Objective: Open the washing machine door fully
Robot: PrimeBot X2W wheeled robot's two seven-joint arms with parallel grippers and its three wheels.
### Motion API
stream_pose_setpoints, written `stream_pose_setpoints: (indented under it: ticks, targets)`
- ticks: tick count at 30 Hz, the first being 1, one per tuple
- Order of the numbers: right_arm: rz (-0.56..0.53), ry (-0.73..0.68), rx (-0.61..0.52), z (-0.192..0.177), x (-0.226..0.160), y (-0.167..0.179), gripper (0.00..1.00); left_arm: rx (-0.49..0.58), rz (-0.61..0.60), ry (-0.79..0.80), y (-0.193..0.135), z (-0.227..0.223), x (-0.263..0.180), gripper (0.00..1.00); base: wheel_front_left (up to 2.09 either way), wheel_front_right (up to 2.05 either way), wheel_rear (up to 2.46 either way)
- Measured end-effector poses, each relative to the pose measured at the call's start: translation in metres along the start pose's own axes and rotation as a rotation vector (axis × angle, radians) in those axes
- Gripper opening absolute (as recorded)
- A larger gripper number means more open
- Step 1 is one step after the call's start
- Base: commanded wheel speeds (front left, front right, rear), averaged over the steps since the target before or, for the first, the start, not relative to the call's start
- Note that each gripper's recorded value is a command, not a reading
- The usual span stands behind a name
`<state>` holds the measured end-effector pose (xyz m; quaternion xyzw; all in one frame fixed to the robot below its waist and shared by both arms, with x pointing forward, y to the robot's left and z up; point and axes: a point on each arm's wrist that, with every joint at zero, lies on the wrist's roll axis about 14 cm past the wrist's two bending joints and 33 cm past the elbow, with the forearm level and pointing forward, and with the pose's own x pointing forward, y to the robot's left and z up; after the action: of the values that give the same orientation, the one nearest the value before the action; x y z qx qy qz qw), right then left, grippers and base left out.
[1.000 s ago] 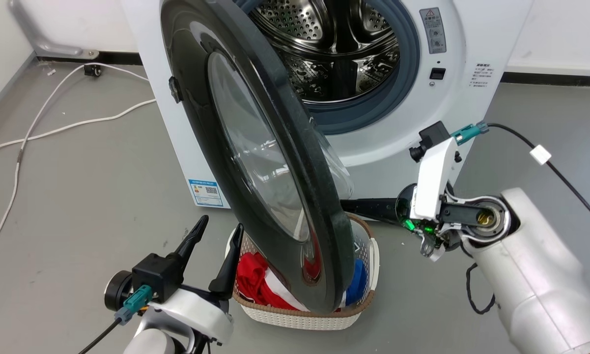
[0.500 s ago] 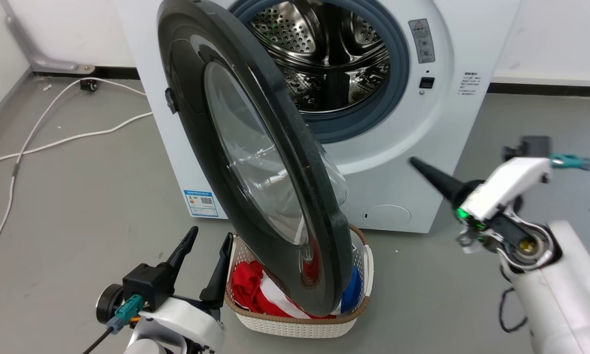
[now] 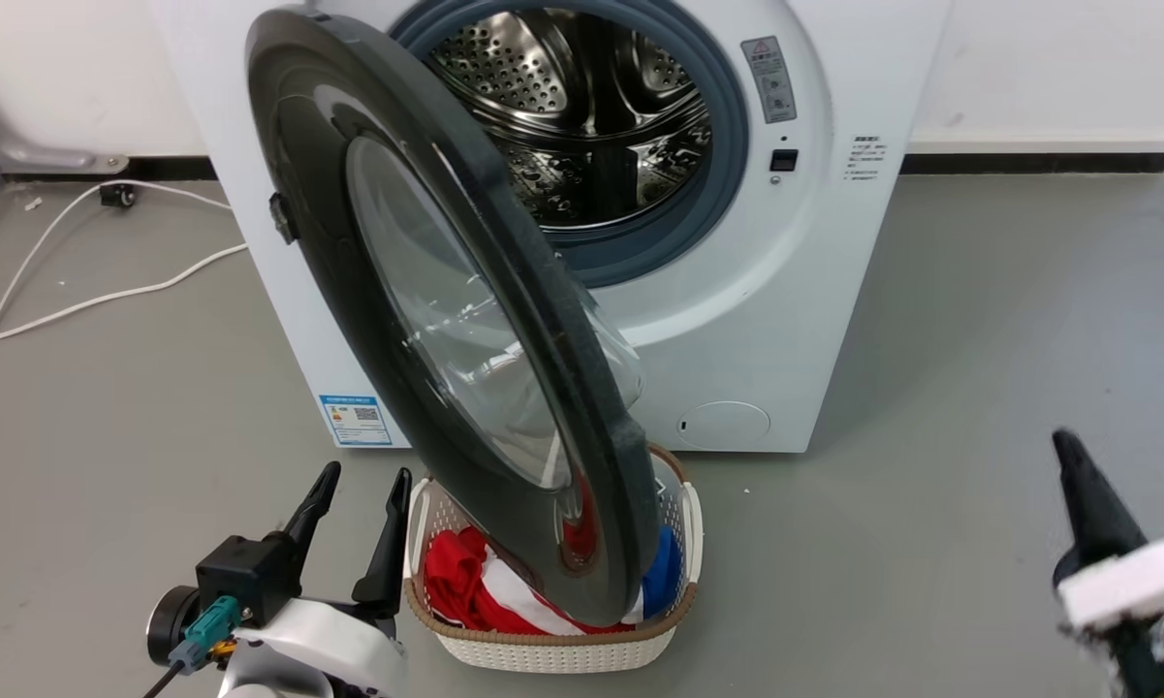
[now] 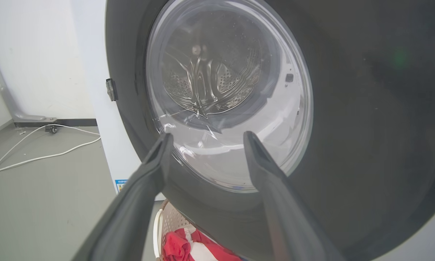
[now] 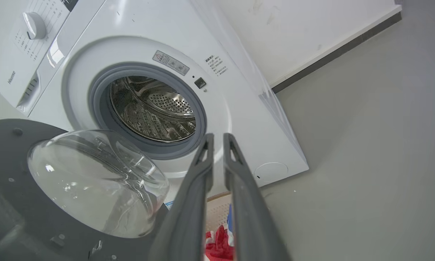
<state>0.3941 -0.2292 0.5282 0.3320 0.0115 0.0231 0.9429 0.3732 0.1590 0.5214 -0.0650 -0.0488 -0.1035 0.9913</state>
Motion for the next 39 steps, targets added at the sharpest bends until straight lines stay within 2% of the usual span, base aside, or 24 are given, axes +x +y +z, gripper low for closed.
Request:
stream_pose_setpoints:
  ticks: [1, 2, 6, 10, 15, 19, 27, 39]
  targets:
    - [-0.018, -0.009, -0.019, -0.002, -0.007, -0.005, 0.63, -0.001, 0.000, 0.000, 0.000, 0.000, 0.000, 1.00, 0.00, 0.00, 0.00]
    - [-0.034, -0.012, -0.050, -0.005, -0.014, -0.009, 1.00, 0.000, 0.002, 0.001, 0.000, 0.000, 0.000, 1.00, 0.00, 0.00, 0.00]
    - [-0.057, -0.055, -0.117, -0.005, -0.030, -0.006, 1.00, 0.000, 0.002, 0.001, 0.000, -0.001, 0.002, 1.00, 0.00, 0.00, 0.00]
    - [-0.047, -0.122, -0.293, 0.015, -0.037, 0.006, 1.00, 0.007, -0.003, 0.001, -0.001, -0.001, 0.003, 1.00, 0.00, 0.00, 0.00]
    - [0.018, -0.206, -0.546, 0.038, -0.040, 0.040, 1.00, 0.015, -0.004, -0.003, -0.001, 0.001, 0.003, 1.00, 0.00, 0.00, 0.00]
    - [0.049, -0.217, -0.685, 0.034, -0.047, 0.054, 1.00, 0.023, 0.004, -0.012, 0.001, 0.004, 0.002, 1.00, 0.00, 0.00, 0.00]
    - [0.012, -0.092, -0.665, -0.008, -0.055, 0.035, 1.00, 0.031, 0.012, -0.016, 0.003, 0.005, 0.001, 1.00, 0.00, 0.00, 0.00]
    - [0.022, -0.072, -0.637, -0.021, -0.052, 0.036, 1.00, 0.037, 0.020, -0.004, 0.006, 0.002, -0.002, 1.00, 0.00, 0.00, 0.00]
